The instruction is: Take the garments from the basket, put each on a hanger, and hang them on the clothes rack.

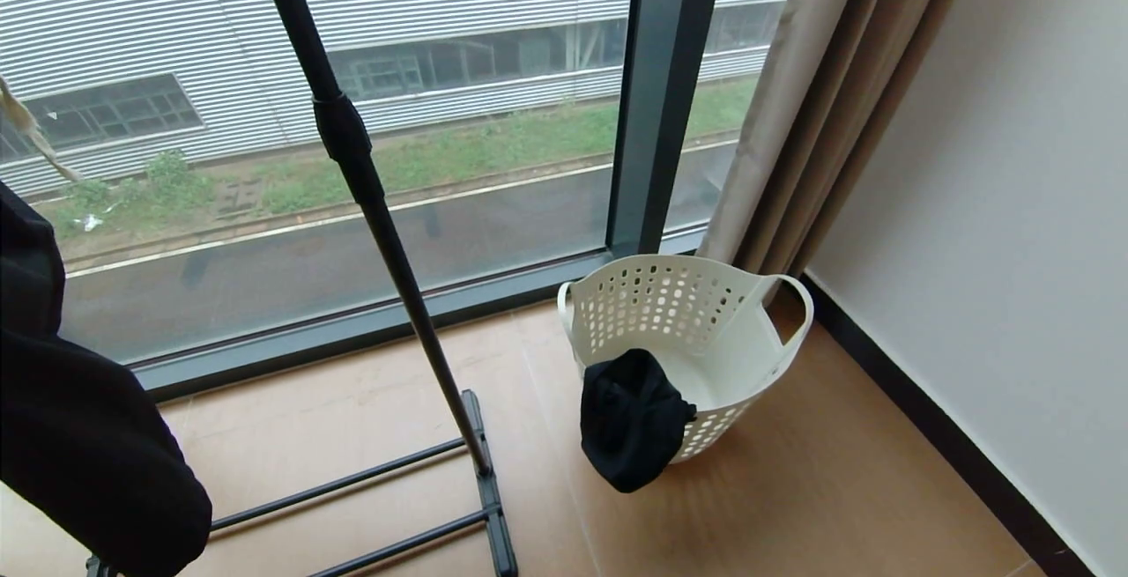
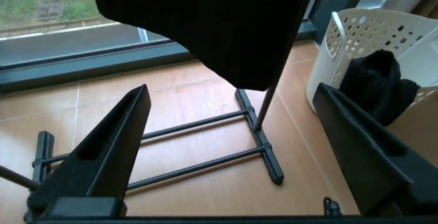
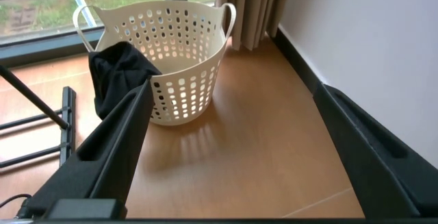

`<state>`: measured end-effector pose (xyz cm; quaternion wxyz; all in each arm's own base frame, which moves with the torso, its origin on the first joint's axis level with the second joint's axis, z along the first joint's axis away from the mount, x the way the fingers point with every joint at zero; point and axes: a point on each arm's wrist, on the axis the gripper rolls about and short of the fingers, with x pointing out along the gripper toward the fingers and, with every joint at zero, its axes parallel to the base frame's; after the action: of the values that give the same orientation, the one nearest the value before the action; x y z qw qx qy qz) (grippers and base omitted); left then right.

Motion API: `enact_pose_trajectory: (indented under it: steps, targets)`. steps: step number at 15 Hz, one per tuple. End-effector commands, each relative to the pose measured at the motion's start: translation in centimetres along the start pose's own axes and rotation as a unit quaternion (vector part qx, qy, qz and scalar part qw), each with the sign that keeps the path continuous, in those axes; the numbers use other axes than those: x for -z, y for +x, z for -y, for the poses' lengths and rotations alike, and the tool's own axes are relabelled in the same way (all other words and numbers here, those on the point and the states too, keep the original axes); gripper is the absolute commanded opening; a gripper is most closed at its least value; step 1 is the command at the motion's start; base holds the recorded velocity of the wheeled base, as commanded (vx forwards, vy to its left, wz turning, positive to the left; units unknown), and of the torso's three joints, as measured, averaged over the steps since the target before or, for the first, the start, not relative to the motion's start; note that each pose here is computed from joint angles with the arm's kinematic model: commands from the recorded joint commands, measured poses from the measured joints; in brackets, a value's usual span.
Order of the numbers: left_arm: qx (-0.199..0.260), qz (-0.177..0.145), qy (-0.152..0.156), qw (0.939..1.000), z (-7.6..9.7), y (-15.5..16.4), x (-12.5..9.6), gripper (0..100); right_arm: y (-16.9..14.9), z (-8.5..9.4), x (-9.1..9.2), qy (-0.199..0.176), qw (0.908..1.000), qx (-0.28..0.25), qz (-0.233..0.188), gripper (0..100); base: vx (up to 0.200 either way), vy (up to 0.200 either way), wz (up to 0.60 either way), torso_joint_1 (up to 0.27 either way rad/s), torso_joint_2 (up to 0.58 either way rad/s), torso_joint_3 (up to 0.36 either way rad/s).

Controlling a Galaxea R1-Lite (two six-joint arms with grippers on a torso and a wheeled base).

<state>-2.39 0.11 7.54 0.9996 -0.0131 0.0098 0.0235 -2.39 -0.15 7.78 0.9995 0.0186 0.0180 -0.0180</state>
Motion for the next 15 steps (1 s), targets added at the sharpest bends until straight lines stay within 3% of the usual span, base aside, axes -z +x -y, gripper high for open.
enact_pose_trajectory:
  steps: [1, 15]
  targets:
    - [0.0, -0.001, 0.0, 1.0, 0.0, 0.01, 0.0, 100, 0.0, 0.0, 0.0, -0.001, 1.0, 0.0, 0.0, 100, 0.0, 0.0, 0.0, 0.002, 0.01, -0.203]
    - [-0.002, -0.001, -0.001, 1.0, -0.01, 0.01, 0.0, 100, 0.0, 0.01, 0.03, 0.002, 1.0, 0.006, 0.001, 100, 0.0, 0.0, 0.0, 0.002, 0.0, -0.196]
